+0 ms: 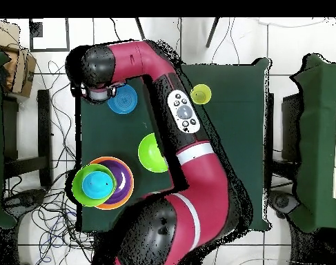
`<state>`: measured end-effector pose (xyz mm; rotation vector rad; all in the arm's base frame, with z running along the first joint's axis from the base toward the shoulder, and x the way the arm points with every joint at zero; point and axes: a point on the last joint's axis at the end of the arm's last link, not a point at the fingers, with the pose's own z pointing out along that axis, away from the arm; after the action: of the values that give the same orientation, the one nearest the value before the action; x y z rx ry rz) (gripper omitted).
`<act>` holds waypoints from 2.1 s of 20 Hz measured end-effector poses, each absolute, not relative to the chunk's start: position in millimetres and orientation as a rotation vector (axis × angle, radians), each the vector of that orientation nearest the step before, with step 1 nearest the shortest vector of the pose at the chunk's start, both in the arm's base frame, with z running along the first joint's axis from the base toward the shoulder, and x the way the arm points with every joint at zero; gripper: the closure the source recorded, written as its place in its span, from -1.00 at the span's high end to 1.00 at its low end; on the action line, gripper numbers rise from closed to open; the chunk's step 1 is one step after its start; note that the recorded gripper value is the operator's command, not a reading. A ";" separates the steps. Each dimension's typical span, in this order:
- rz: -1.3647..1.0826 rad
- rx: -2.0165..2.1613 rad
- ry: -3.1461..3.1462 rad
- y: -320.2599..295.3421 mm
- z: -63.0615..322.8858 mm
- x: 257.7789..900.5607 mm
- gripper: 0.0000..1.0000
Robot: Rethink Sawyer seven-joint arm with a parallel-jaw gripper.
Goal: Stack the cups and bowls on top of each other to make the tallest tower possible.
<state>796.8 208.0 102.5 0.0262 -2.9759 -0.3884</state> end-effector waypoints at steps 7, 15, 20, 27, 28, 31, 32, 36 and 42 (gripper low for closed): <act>-0.339 0.075 -2.938 206.2 79.7 814.8 1.00; -0.365 0.098 -2.945 191.9 64.4 828.5 1.00; -0.374 0.089 -2.954 185.7 60.0 833.9 1.00; -0.383 0.049 -2.968 177.2 56.1 841.9 1.00; -0.383 0.045 -2.969 176.3 55.5 842.7 1.00; -0.386 0.031 -2.973 173.4 53.2 845.2 1.00; -0.385 0.025 -2.975 172.4 51.7 846.1 1.00; -0.385 0.014 -2.976 170.8 47.6 847.2 1.00; -0.385 0.014 -2.972 170.9 44.5 846.0 1.00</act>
<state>846.0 170.9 44.5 0.0137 -2.9721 -0.3846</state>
